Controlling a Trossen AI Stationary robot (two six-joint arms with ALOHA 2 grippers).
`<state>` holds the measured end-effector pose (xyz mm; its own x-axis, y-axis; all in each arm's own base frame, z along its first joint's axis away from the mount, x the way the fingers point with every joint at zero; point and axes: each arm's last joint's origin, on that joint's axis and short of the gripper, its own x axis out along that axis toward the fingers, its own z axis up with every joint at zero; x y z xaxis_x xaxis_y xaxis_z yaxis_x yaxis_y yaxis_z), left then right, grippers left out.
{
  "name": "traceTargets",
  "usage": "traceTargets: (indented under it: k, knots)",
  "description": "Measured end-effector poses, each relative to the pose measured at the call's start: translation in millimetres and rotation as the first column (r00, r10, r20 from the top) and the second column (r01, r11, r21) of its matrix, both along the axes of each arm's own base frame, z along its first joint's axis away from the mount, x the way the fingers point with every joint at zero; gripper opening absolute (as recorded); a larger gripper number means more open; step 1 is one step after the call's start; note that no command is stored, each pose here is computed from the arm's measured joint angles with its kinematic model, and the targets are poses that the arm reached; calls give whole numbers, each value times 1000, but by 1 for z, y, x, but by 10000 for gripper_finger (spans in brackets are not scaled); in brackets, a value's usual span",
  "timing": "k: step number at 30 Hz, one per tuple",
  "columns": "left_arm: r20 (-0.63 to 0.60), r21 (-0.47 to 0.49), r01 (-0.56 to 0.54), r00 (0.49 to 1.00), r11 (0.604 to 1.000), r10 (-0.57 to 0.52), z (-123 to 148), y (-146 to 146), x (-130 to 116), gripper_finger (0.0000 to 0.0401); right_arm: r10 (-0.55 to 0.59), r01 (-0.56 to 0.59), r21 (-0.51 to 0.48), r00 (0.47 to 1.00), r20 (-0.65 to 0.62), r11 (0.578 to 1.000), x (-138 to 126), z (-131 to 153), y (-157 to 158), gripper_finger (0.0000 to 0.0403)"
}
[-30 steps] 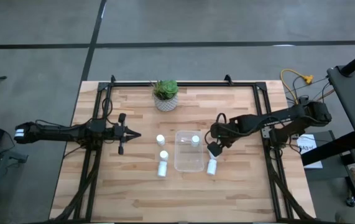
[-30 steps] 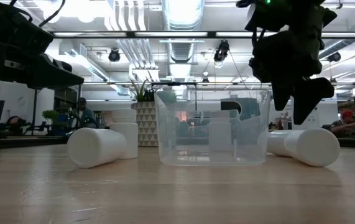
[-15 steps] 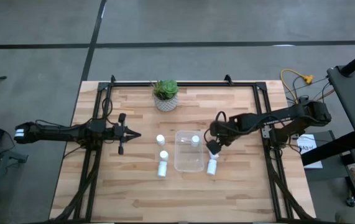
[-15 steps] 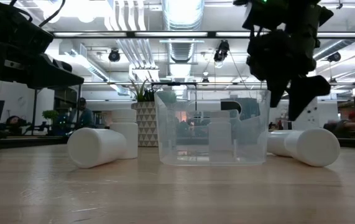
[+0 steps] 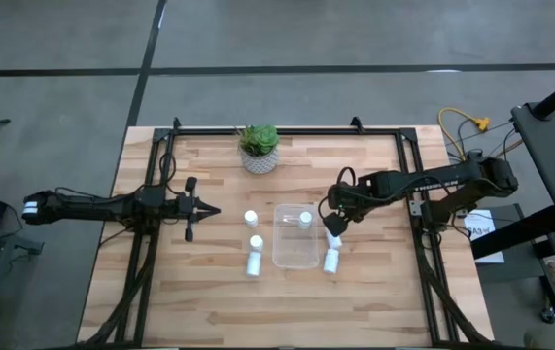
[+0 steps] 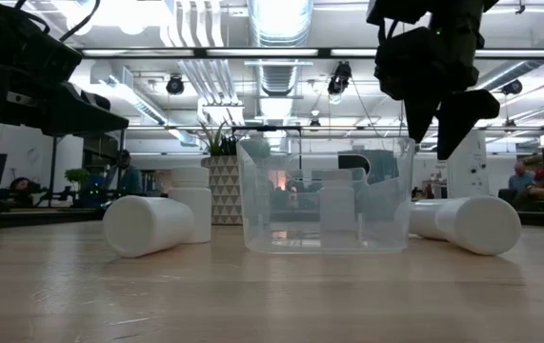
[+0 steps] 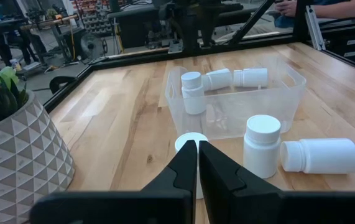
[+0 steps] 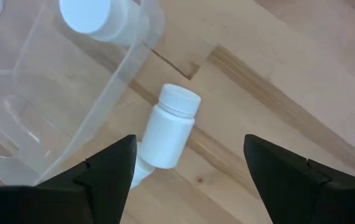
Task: Pick and place pill bottles into a basket
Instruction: Put the white medicine bottle into the transparent bin
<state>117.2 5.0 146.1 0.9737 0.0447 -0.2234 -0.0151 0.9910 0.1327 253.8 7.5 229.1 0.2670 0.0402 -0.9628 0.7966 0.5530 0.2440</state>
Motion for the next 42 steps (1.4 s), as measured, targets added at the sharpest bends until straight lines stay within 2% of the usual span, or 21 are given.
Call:
traceTargets:
  k: [8, 16, 19, 23, 31, 37, 42]
  knots:
    - [0, -2, 0, 1000, 1000, 0, 0, 0, 0, 0, 18, -19, -16, 999, -30, 1000, 4, -7, 0, 285]
    - [0, -2, 0, 1000, 1000, 0, 0, 0, 0, 0, 177, -179, -58, 984, -27, 982, 31, -3, 0, 285]
    - [0, -2, 0, 1000, 1000, 0, 0, 0, 0, 0, 206, -212, -108, 977, -63, 971, 38, 5, -1, 285]
    - [0, -2, 0, 1000, 1000, 0, 0, 0, 0, 0, 235, -253, -162, 965, -118, 954, 43, 17, -2, 285]
    - [0, -2, -1, 1000, 1000, 1, 0, 0, 0, 0, 387, -383, -229, 922, -31, 895, 58, 42, -2, 285]
    - [0, -2, 0, 1000, 1000, 0, 0, 0, 0, 0, 410, -402, -335, 911, -51, 852, 55, 47, -3, 285]
    - [0, -2, 0, 1000, 1000, 0, 0, 0, 0, 0, 430, -421, -348, 901, -54, 838, 55, 47, -3, 285]
